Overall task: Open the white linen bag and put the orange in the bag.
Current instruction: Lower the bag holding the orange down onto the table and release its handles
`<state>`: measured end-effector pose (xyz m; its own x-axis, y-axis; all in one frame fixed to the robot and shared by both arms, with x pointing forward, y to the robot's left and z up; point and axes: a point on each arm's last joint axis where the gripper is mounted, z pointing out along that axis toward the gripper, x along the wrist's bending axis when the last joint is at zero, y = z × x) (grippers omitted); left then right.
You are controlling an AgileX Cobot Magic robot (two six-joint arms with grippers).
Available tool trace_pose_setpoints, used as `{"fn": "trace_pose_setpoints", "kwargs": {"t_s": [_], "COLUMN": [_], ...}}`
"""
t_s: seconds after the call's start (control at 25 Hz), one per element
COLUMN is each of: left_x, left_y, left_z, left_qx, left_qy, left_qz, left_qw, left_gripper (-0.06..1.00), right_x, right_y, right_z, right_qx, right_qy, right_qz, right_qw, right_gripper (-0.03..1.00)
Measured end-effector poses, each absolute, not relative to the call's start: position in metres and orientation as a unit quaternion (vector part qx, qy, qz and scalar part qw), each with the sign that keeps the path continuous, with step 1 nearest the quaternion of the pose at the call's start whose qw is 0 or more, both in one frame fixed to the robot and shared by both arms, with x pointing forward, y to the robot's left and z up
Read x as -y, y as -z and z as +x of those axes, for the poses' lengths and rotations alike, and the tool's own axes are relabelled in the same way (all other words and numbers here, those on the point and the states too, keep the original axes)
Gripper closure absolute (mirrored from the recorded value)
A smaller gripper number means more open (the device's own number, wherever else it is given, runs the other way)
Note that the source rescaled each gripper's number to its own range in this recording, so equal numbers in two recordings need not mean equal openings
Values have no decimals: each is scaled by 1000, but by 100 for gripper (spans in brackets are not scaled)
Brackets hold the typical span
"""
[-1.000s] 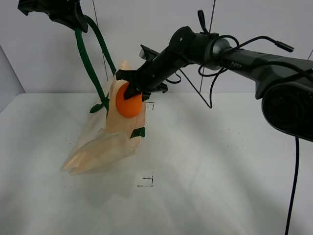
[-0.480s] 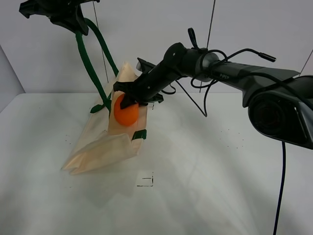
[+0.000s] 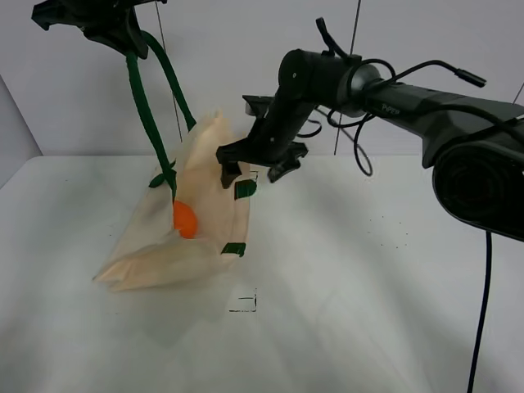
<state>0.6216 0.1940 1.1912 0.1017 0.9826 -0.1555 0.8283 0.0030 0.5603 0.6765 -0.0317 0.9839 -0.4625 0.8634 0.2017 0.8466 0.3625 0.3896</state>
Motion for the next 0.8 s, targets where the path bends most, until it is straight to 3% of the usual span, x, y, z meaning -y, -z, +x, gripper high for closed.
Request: {"fn": "trace_pose_setpoints", "kwargs": {"t_s": [0.12,0.36,0.8], "left_x": [-194,-194,-194], "left_y": [-1191,-1191,-1191], "left_z": [622,621,621], "left_qx": [-655,-655,-655], "left_qy": [-143,-143,-143], "left_qz": [691,691,691], "left_qw": [270,270,270], "left_gripper": [94,94,94], "right_x": [55,107,263], "right_y": [-991,-990,-988], "right_z": [683,706,739], "right_qx": [-826,-799,-714], "right_qy": [-167,-145,-99], "right_qz": [534,578,686], "right_qw": [68,79,100], "right_gripper": [-3,-3,-3]}}
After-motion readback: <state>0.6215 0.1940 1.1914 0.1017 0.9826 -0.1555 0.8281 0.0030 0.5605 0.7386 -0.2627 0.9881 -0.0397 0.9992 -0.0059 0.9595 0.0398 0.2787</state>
